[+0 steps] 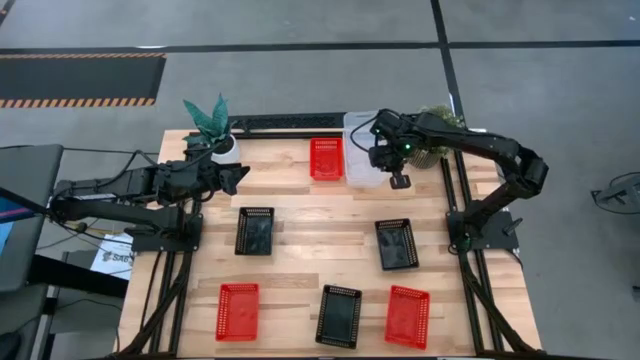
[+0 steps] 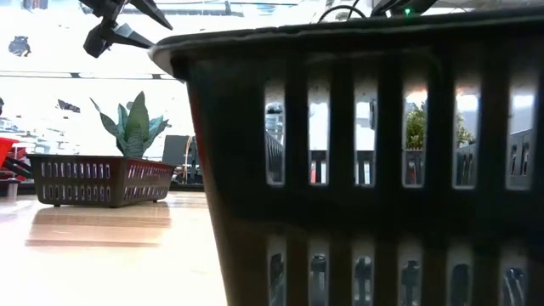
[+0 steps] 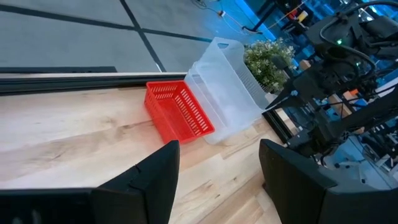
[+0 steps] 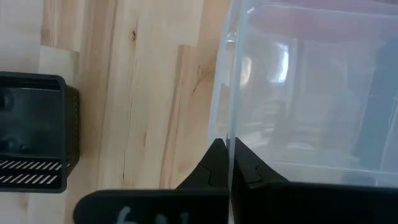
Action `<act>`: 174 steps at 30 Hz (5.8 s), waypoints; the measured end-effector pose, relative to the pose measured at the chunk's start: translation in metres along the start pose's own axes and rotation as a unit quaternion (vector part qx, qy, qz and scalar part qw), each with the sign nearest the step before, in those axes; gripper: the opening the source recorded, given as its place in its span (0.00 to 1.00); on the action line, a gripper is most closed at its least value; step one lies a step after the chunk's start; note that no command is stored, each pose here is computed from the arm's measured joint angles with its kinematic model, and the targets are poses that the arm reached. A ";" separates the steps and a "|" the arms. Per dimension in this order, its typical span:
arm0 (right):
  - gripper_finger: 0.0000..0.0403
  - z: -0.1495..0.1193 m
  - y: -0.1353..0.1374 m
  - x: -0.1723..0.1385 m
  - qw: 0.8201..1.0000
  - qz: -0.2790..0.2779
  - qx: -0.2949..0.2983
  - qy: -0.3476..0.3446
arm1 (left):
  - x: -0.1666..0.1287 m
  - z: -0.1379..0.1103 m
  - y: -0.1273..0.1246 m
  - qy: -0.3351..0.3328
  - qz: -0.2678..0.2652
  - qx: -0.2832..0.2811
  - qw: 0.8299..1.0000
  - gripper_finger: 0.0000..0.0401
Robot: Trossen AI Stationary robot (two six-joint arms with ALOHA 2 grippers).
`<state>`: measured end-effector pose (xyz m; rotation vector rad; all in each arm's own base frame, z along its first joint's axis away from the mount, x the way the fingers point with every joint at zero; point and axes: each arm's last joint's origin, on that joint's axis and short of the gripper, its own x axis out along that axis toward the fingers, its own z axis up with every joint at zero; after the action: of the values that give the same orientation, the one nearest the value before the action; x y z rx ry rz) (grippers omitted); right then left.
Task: Stack baskets by color
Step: Stack the left transparent bin on the transparent bin, then adjust the right black bin, then stack the left black bin on the right black bin
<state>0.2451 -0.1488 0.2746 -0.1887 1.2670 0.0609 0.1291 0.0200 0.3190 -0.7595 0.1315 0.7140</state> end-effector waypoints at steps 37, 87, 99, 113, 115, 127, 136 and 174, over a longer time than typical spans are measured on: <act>0.26 -0.002 -0.010 0.001 1.000 -0.019 0.014 -0.014 | 0.000 0.000 0.000 0.000 0.000 0.002 1.000 0.52; 0.58 -0.065 0.160 -0.011 0.738 -0.030 0.674 -0.005 | 0.000 -0.001 -0.001 0.019 -0.015 0.010 1.000 0.52; 0.58 -0.044 0.181 0.014 0.739 -0.039 0.672 0.034 | 0.000 -0.001 -0.001 0.021 -0.017 0.014 1.000 0.52; 0.55 -0.031 0.214 0.052 0.735 -0.052 0.671 0.085 | 0.000 -0.001 -0.001 0.022 -0.016 0.021 0.999 0.52; 0.53 -0.034 0.216 0.059 0.729 -0.044 0.678 0.088 | 0.000 -0.001 -0.001 0.022 -0.016 0.021 0.999 0.52; 0.36 -0.038 0.219 0.061 0.725 -0.014 0.685 0.070 | 0.000 -0.001 -0.001 0.023 -0.017 0.021 0.999 0.52; 0.42 -0.039 0.213 0.036 0.724 0.007 0.690 0.008 | 0.000 -0.002 -0.001 0.023 -0.017 0.025 0.999 0.52; 0.43 0.007 0.159 0.012 0.734 0.101 0.639 -0.207 | -0.013 -0.032 0.037 0.258 0.134 -0.039 0.956 0.52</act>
<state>0.2316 0.0084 0.2485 1.1154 0.6405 -0.5610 0.1001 0.0101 0.2786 -1.0048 0.6956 0.7663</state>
